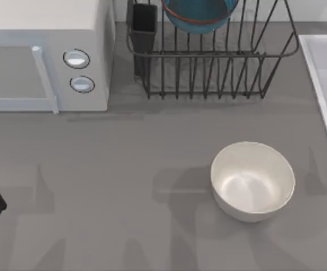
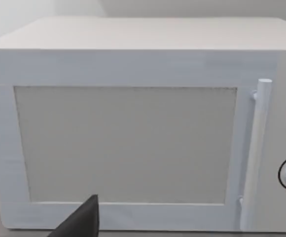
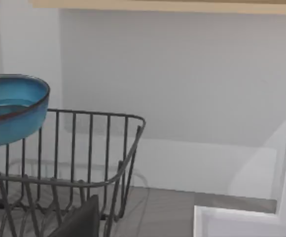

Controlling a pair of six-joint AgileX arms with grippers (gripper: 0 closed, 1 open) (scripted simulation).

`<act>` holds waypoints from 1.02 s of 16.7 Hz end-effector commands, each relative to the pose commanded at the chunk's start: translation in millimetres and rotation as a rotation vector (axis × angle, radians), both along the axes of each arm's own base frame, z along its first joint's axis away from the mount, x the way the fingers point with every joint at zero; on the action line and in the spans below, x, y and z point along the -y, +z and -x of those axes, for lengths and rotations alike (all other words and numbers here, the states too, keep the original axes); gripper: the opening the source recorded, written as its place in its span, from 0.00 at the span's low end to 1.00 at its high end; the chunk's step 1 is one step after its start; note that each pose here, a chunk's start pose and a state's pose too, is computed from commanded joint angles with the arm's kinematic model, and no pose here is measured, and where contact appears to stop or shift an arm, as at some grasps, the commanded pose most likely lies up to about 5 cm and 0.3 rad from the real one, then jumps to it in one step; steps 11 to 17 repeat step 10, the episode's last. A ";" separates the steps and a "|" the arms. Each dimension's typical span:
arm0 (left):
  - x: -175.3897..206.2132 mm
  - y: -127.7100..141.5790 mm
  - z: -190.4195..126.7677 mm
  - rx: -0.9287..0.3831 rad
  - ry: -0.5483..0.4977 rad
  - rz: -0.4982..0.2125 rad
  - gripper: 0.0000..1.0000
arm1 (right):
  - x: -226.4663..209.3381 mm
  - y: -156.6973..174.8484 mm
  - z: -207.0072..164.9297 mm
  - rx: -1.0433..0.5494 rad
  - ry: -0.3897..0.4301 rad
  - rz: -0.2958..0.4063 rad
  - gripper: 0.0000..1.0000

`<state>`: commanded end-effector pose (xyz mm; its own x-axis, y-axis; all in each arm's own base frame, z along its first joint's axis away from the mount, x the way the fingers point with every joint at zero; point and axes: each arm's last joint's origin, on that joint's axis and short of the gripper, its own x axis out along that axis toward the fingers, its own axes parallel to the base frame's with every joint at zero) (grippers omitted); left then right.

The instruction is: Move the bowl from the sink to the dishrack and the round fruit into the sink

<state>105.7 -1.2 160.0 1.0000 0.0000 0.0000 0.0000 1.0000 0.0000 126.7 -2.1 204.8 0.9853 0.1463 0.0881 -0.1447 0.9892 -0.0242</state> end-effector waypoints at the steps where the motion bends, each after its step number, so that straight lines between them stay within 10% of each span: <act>1: 0.0 0.0 0.0 0.000 0.000 0.000 1.00 | -1.9 -7.3 6.4 -0.017 -0.008 -0.004 1.00; 17: 0.0 0.0 0.0 0.000 0.000 0.000 1.00 | -0.9 -44.8 21.0 -0.090 -0.146 -0.018 1.00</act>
